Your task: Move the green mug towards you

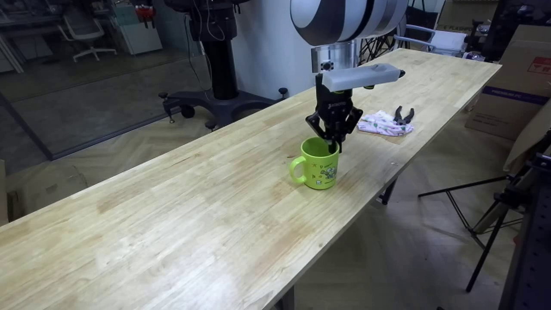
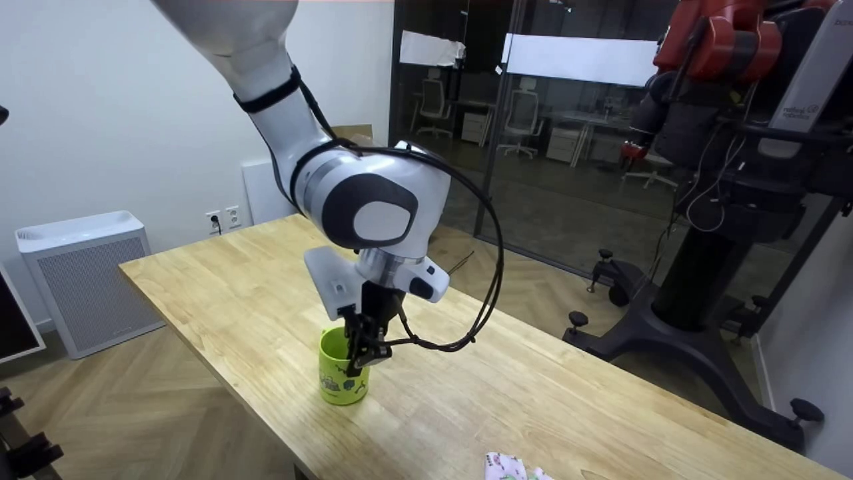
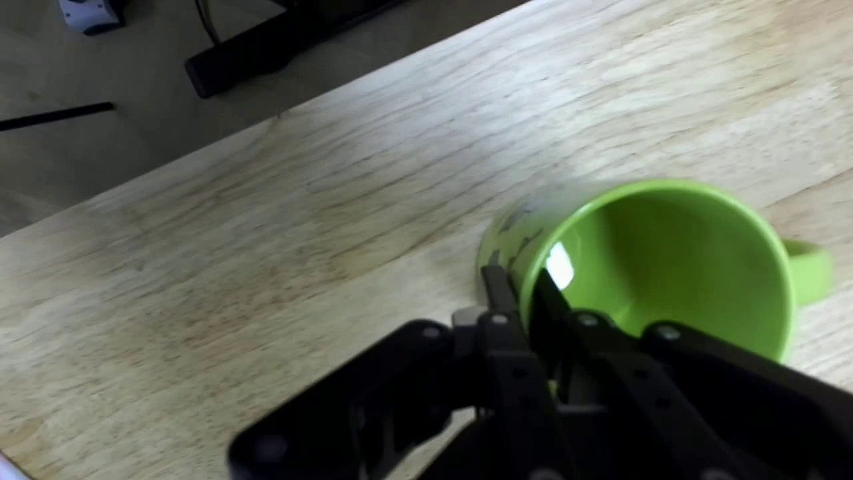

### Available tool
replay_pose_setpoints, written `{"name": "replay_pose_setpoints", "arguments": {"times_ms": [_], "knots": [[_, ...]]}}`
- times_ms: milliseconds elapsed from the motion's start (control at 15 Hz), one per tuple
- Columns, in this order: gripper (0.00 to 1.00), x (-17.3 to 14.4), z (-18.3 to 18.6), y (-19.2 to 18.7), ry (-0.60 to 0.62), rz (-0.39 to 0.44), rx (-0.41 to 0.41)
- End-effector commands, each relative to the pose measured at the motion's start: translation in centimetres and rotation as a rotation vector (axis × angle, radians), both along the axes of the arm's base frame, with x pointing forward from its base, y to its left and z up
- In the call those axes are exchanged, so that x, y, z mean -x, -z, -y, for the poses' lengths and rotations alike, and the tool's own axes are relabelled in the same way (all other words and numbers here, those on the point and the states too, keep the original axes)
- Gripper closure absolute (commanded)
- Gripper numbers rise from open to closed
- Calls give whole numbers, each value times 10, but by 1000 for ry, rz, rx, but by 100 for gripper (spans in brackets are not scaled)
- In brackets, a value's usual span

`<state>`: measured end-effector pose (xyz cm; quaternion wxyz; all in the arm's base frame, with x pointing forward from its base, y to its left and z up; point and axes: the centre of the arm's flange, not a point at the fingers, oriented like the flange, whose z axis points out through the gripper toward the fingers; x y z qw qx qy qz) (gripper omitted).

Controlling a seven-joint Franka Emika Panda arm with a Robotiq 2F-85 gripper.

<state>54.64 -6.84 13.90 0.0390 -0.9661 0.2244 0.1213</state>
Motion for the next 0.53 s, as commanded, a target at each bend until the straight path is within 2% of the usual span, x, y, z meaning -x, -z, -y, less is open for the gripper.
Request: {"name": "replay_pose_setpoints", "arguments": {"times_ms": [0, 467], "knots": [[57, 7, 3, -21, 36, -2, -10], [10, 7, 6, -50, 56, 32, 32]]}}
